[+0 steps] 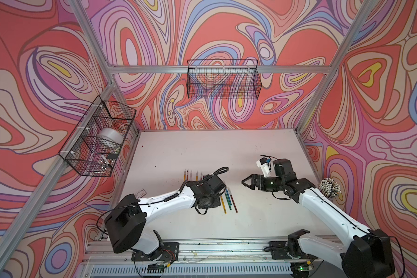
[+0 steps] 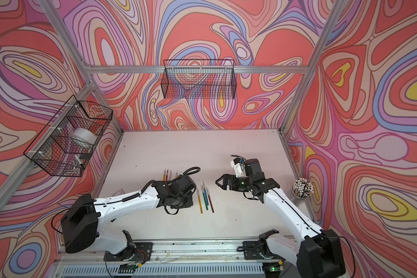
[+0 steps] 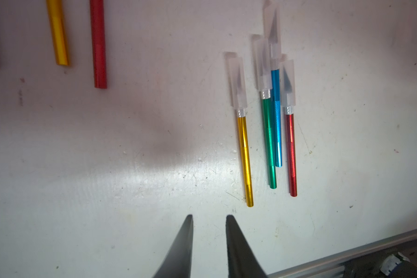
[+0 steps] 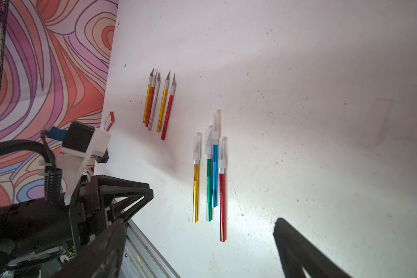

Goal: Remove protective caps from carving knives
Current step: Pick up the carving knife from the center of the board.

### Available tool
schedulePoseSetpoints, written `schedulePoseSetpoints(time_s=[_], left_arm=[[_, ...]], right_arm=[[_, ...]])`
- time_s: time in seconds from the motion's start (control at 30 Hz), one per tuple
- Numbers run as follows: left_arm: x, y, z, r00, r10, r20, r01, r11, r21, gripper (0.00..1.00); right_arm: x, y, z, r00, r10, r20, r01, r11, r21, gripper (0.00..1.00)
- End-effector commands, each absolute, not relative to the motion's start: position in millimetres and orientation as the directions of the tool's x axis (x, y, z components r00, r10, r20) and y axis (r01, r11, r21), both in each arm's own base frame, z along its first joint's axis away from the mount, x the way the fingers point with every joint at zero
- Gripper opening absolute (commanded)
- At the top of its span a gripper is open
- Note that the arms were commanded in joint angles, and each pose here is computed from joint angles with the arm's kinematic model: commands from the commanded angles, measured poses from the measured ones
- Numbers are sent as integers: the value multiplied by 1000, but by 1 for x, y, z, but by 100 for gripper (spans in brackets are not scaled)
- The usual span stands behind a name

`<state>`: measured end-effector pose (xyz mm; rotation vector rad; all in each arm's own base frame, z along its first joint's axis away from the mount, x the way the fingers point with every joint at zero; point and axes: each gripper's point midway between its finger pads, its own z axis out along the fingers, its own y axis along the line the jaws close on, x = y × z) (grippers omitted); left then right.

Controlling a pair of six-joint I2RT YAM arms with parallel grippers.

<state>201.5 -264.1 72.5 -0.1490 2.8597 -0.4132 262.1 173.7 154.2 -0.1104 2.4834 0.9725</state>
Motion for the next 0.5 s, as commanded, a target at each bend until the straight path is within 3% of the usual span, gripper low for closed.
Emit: schedulePoseSetpoints(time_s=[0.0, 0.47], left_arm=[[205, -282, 73, -960, -173, -222, -94, 941, -324, 27], [204, -315, 46, -971, -151, -184, -82, 938, -337, 30]], right_arm=[[264, 169, 161, -873, 88, -480, -251, 763, 596, 97], [261, 166, 157, -873, 87, -481, -245, 774, 584, 97]])
